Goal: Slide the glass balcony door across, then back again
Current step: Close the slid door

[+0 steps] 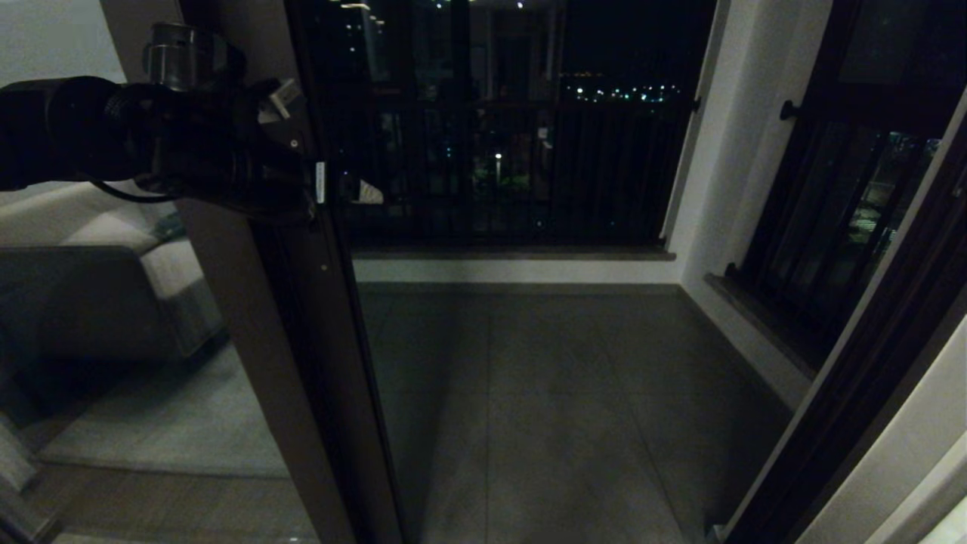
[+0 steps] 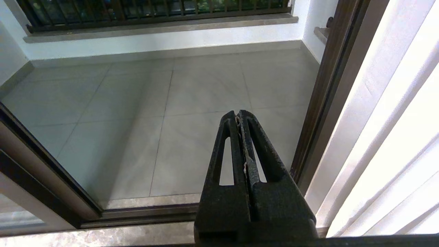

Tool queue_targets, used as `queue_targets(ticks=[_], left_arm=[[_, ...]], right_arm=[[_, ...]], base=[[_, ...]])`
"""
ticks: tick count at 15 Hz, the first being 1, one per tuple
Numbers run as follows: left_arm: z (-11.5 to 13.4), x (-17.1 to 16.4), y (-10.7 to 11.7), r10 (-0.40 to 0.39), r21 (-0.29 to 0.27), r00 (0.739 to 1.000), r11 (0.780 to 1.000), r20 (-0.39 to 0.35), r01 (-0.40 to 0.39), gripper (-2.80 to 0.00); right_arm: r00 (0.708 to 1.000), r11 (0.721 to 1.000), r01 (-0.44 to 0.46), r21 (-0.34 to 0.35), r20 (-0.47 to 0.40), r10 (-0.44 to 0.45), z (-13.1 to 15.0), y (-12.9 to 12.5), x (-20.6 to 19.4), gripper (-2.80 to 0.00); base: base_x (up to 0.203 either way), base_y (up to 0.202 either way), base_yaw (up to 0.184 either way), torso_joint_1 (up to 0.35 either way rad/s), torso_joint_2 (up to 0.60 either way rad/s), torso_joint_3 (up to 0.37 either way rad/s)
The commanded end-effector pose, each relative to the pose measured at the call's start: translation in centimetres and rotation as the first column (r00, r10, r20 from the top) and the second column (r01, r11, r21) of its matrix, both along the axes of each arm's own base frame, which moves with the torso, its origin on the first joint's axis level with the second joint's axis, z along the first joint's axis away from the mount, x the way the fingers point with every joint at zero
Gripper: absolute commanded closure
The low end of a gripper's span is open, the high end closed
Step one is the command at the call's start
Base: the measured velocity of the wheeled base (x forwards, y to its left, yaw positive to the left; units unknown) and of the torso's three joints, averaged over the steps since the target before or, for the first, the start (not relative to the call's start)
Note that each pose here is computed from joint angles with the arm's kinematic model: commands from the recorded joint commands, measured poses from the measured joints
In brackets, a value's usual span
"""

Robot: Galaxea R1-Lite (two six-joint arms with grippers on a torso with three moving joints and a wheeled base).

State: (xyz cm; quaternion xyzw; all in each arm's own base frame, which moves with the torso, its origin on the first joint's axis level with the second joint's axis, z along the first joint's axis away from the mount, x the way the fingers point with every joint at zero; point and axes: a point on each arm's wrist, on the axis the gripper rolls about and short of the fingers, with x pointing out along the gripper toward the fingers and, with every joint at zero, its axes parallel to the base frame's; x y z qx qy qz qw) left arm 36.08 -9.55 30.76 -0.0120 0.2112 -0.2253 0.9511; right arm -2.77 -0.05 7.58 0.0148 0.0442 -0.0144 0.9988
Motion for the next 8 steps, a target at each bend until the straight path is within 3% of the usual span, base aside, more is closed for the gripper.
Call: queue_targets(ticks=[1, 8], left_arm=[[0.06, -0.17, -0.22, -0.01, -0.002, 1.0, 1.0, -0.002, 0.01, -2.8], [0.08, -0.4, -1.03, -0.032, -0.001, 0.999, 0.999, 0.0, 0.032, -2.8]], right_arm=[[1.0, 1.0, 0.0, 0.0, -0.002, 0.0, -0.01, 0.0, 0.01, 0.0], [1.0, 1.0, 0.0, 0.0, -0.002, 0.0, -0.01, 0.0, 0.01, 0.0]], base=[[0.0, 0.0, 0.0, 0.0, 0.0, 0.0], [0.0, 0.0, 0.0, 0.0, 0.0, 0.0]])
